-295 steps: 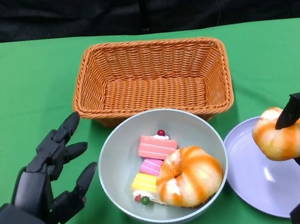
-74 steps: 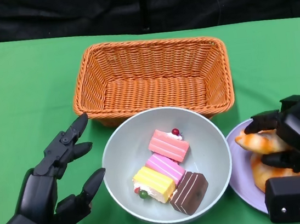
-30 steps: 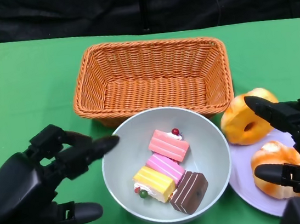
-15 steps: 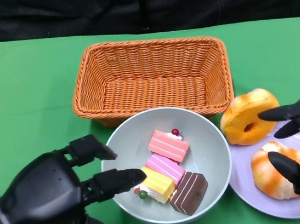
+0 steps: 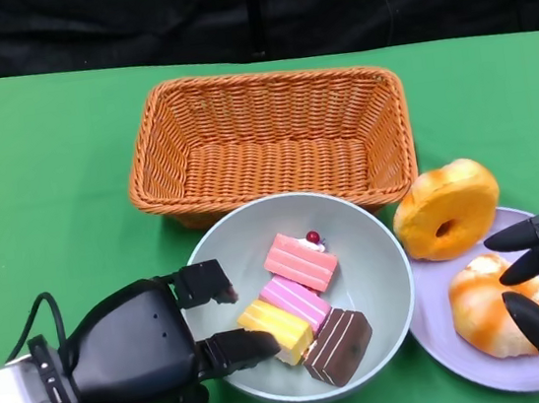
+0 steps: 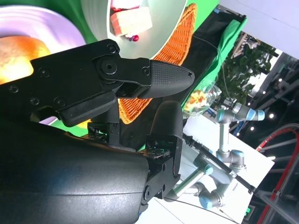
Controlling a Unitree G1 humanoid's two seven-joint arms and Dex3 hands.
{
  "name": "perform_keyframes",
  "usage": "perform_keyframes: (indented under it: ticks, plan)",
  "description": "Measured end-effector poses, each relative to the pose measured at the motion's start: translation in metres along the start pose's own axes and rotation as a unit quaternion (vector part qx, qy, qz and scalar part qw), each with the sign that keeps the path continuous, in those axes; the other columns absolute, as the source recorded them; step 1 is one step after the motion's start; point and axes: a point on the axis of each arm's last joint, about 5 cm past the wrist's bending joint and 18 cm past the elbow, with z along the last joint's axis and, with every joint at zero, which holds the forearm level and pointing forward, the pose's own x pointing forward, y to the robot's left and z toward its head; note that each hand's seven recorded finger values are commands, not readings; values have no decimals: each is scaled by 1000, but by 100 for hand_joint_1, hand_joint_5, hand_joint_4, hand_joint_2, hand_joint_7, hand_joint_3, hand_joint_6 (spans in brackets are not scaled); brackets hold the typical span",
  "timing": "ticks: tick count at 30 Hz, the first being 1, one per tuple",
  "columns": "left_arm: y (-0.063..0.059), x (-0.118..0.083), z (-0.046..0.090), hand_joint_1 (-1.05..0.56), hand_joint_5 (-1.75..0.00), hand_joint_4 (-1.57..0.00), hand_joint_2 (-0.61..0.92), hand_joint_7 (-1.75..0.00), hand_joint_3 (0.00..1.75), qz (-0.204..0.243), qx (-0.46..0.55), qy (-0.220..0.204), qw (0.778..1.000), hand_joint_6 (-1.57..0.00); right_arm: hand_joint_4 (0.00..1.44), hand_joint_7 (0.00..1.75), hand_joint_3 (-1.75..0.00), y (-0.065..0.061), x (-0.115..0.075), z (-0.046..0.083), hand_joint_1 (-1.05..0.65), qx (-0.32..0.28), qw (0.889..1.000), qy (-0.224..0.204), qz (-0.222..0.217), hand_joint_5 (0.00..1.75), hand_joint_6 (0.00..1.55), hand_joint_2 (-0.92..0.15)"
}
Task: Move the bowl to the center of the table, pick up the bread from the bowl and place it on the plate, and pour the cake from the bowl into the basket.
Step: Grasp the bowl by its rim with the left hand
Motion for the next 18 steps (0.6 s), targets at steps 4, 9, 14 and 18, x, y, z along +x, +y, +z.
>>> perform_keyframes:
  ticks: [4, 9, 14, 18]
  plan:
    - [-7, 2, 0, -45, -114, -51, 84, -19, 0, 8, 1, -6, 1000, -92, 42, 130, -47, 2, 0, 1, -76, 11, 1000, -3, -6, 140, 26, -92]
    - [-23, 3, 0, -41, -131, -63, 81, -21, 0, 20, -1, -14, 1000, -107, 42, 130, -46, 3, 0, 1, -76, 16, 1000, -4, -8, 139, 27, -92]
    - [-36, 5, 1, -41, -172, -72, 82, -74, 0, 42, 1, -28, 999, -99, 44, 128, -45, 4, 1, 2, -75, 20, 1000, -10, -10, 139, 28, -92]
    - [-39, 8, 0, -38, -174, -91, 88, -124, 2, 57, -4, -34, 998, -85, 48, 122, -45, 6, 1, 2, -72, 25, 999, -25, -15, 137, 33, -92]
